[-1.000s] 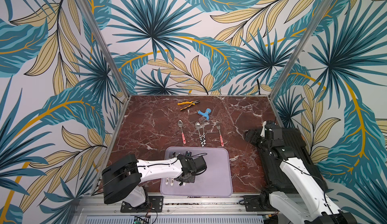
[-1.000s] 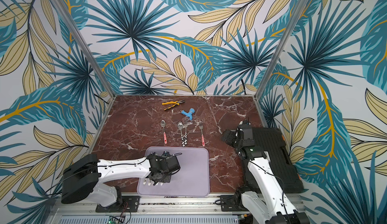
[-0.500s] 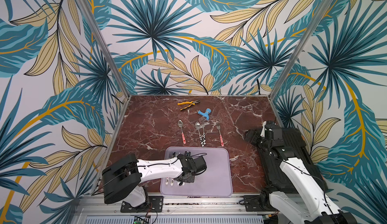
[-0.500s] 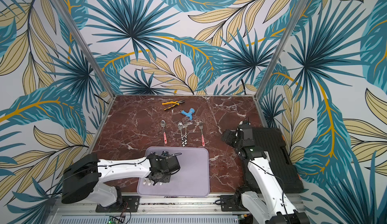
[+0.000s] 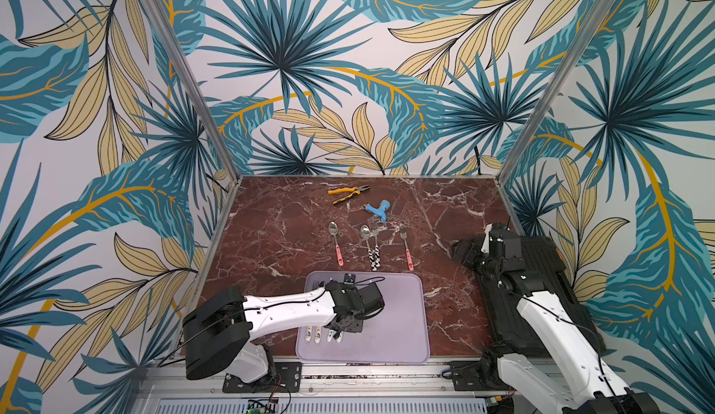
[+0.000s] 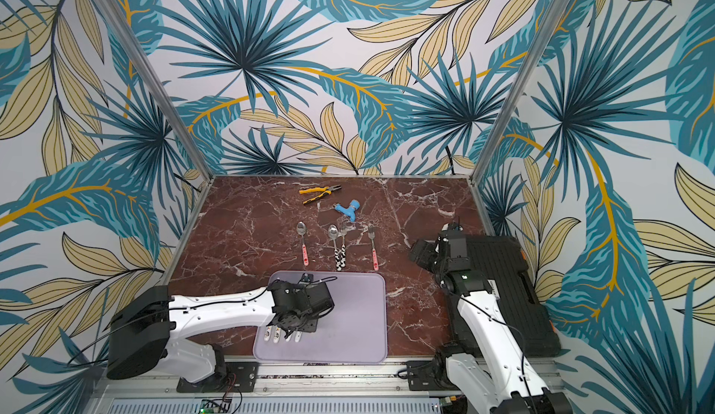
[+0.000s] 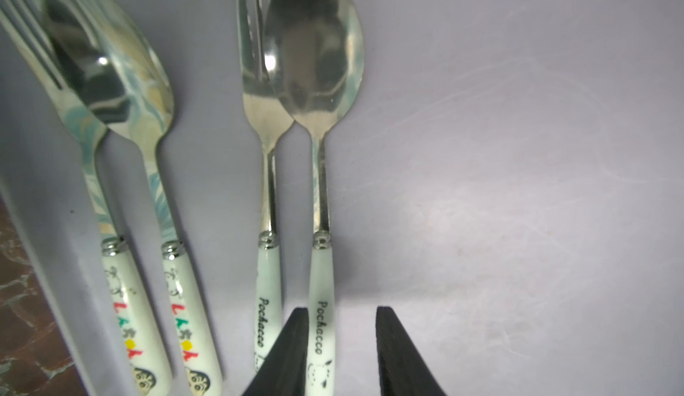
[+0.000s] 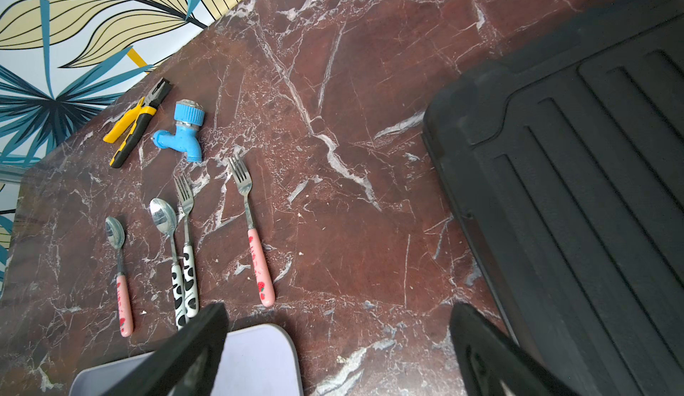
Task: Set the spoon and fork side by side
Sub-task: Place the spoon on the tray, then adjust the fork on the tray.
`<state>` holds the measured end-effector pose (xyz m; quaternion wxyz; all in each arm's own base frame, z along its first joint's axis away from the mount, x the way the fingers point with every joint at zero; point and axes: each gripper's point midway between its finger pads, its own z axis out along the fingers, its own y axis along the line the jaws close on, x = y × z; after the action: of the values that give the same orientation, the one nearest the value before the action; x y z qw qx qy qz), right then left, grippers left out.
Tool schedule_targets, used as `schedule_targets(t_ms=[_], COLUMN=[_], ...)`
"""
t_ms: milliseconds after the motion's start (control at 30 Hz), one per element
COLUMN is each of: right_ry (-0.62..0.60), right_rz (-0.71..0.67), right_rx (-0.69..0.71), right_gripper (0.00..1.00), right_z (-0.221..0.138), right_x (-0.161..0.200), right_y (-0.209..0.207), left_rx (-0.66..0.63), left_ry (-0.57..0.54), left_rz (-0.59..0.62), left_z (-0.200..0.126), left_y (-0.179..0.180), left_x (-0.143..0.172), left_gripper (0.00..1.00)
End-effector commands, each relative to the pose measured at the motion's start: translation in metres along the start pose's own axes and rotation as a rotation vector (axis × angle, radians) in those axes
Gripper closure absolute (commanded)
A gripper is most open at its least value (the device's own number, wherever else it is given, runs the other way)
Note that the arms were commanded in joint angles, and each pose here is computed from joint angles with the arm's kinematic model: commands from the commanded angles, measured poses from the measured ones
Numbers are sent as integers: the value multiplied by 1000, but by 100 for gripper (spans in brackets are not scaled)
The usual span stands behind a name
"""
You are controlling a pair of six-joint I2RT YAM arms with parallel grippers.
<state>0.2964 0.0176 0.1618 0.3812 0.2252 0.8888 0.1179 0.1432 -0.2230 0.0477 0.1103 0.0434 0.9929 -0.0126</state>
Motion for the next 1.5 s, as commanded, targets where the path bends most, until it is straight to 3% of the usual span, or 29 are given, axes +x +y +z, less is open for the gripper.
schedule_targets(t_ms=[0, 567, 1100, 1467], right_ry=[20, 19, 24, 29], right_rz=[-9, -14, -14, -15], right_rx=[7, 16, 30, 35], right_gripper=[1, 1, 0, 0], right_z=[4, 3, 6, 7], right_x=[9, 9, 10, 10], right_y=[-5, -6, -9, -9], left_rx=[9, 109, 128, 110], left_ry=[-55, -69, -11, -11], left_rz=[12, 7, -55, -91], left_z=[-18, 3, 17, 19], left_y=[-4, -28, -8, 14], left_x=[-20, -80, -59, -58], left_gripper=[62, 62, 58, 71])
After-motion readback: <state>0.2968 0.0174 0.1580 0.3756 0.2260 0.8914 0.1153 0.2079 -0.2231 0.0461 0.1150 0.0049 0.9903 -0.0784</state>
